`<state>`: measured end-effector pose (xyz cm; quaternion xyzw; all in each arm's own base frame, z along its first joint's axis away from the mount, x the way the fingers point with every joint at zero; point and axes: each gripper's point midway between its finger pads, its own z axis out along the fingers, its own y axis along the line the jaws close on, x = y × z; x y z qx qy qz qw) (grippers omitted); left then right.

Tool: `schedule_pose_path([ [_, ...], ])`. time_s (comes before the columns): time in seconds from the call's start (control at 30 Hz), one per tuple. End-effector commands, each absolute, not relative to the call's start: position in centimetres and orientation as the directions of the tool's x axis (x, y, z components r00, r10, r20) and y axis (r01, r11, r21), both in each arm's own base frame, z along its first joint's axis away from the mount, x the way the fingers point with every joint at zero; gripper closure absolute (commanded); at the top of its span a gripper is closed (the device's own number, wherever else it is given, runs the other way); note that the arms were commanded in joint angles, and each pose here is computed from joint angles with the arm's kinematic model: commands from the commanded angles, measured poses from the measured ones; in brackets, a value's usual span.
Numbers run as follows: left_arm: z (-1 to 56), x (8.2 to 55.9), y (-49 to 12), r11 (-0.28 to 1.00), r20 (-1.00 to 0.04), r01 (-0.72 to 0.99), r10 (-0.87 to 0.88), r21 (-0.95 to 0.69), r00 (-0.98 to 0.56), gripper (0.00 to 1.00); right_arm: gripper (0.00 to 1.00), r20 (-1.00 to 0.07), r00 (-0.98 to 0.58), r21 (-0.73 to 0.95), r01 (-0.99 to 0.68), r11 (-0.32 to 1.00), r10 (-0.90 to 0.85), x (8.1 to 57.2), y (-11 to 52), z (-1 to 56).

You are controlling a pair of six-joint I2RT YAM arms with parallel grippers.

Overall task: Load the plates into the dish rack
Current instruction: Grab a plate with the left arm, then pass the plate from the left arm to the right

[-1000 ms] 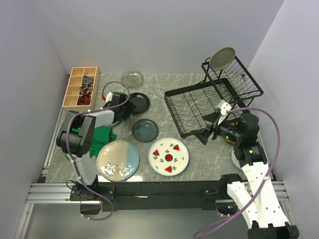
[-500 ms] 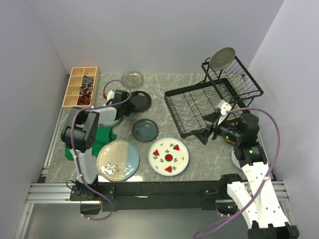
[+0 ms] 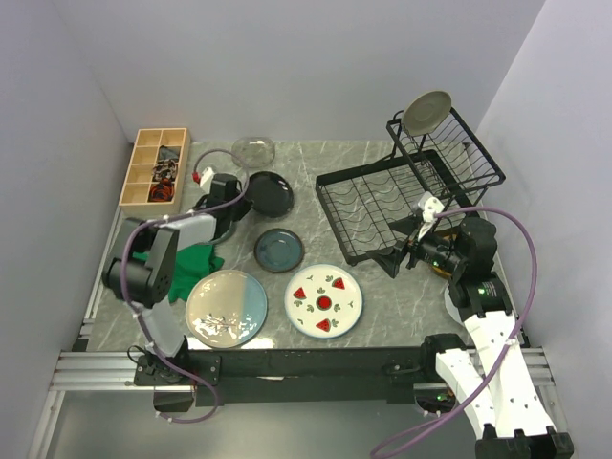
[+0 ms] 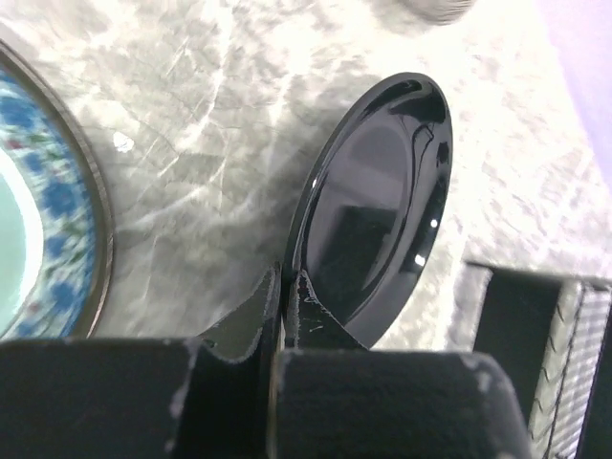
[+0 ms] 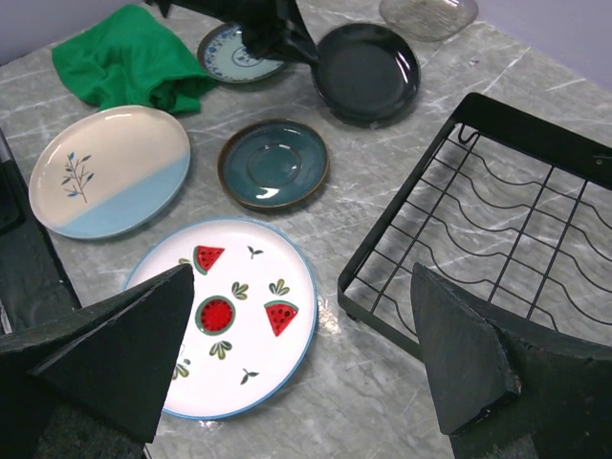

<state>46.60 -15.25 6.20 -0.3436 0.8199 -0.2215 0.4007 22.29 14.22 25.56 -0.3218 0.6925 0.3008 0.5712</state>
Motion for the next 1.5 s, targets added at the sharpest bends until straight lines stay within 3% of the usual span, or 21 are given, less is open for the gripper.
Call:
schedule_pose_path([
  [0.0, 16.4, 47.6, -14.8, 0.705, -0.648, -0.151, -0.702, -0.693, -0.296, 0.99, 0.0, -0.987, -0.107, 0.013, -0.79, 0.613, -0.117, 22.6, 14.1, 26.4],
  [0.27, 25.1, 42.7, -15.9, 0.776, -0.784, 0.167, -0.556, -0.608, -0.276, 0.99, 0.0, -0.977, -0.145, 0.034, -0.829, 0.558, -0.155, 22.4, 14.6, 25.2],
  [0.53, 29.2, 36.2, -20.8, 0.604, -0.744, 0.437, -0.497, -0.667, -0.447, 0.99, 0.0, -0.942, -0.329, 0.231, -0.786, 0.573, -0.072, 24.5, 15.2, 26.9],
  [0.77, 31.1, 32.4, -25.4, 0.487, -0.717, 0.527, -0.468, -0.697, -0.516, 0.99, 0.0, -0.922, -0.372, 0.361, -0.724, 0.588, 0.109, 26.5, 16.7, 33.0],
  [1.03, 32.8, 30.2, -28.4, 0.437, -0.725, 0.579, -0.446, -0.689, -0.526, 0.99, 0.01, -0.87, -0.457, 0.446, -0.564, 0.695, 0.187, 29.5, 18.8, 32.9],
  [1.13, 32.8, 29.9, -28.4, 0.444, -0.731, 0.581, -0.44, -0.682, -0.522, 0.99, 0.11, -0.848, -0.481, 0.486, -0.534, 0.692, 0.224, 29.9, 18.9, 32.6],
  [1.33, 32.9, 29.4, -28.4, 0.439, -0.738, 0.594, -0.426, -0.674, -0.523, 0.99, 0.46, -0.827, -0.511, 0.522, -0.543, 0.658, 0.235, 29.8, 19.7, 32.2],
  [1.43, 32.7, 29.5, -28.6, 0.442, -0.744, 0.599, -0.411, -0.668, -0.527, 0.99, 0.72, -0.829, -0.511, 0.524, -0.569, 0.634, 0.227, 29.9, 20.2, 32.4],
  [1.47, 32.8, 29.6, -28.7, 0.442, -0.747, 0.602, -0.407, -0.665, -0.526, 0.99, 0.92, -0.833, -0.506, 0.52, -0.577, 0.63, 0.224, 30.0, 20.3, 32.6],
])
